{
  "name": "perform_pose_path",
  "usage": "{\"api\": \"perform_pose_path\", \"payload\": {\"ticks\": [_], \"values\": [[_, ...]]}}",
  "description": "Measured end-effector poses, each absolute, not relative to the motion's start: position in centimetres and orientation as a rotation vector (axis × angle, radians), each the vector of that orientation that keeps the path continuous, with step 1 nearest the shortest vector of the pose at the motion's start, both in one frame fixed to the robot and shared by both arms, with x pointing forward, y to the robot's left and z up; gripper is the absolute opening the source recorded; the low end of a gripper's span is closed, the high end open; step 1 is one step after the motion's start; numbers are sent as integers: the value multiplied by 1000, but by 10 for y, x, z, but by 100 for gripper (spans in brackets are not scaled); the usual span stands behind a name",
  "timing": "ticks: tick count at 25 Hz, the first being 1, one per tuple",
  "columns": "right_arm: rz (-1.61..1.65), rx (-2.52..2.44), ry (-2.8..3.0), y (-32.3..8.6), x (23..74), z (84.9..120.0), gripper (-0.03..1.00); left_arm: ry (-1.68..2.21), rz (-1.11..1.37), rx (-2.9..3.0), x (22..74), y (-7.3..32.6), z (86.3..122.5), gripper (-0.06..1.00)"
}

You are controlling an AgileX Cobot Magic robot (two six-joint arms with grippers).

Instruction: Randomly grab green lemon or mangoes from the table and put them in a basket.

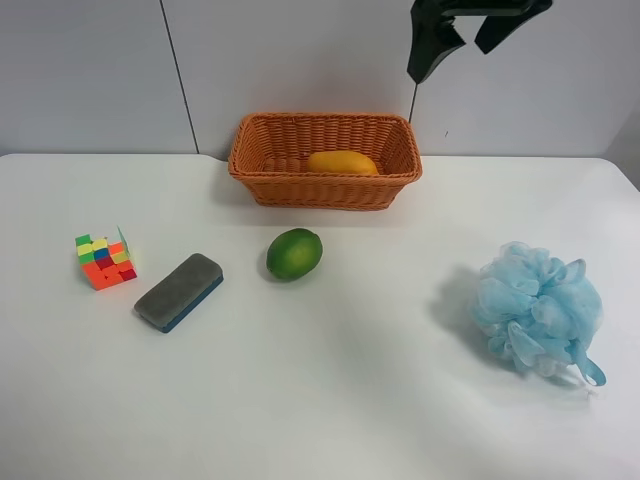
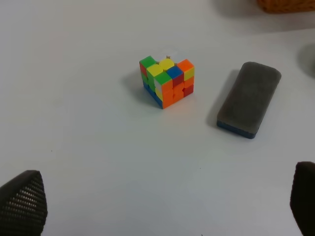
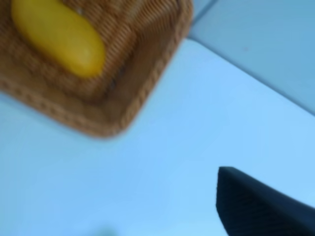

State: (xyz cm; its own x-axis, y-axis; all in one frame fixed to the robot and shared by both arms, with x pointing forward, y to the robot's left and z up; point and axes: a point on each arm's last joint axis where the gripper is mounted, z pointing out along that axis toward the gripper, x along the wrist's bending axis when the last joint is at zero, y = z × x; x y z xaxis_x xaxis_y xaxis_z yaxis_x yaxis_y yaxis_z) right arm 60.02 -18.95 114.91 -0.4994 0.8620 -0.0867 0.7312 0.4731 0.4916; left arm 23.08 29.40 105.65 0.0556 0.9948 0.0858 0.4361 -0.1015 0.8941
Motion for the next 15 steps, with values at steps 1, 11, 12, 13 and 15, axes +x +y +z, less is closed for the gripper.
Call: {"api": "perform_pose_path", "payload": {"ticks": [1,11,12,13,15], "values": [[556,1350,2399,-193,591,1151,99,1461,1004,1630,231,294,1056,99],[543,1418,2351,-236,452,1158,99,1461,1004,1630,231,294,1056,99],[541,1435,2348,-240,440,1154,99,1461,1004,1630,231,294,1056,99],[551,1444,2336,-244,425,1151,99,1461,1004,1630,231,294,1056,99],[576,1466,2307,-251,399,1145,99,1461,1004,1630,231,294,1056,99]]}}
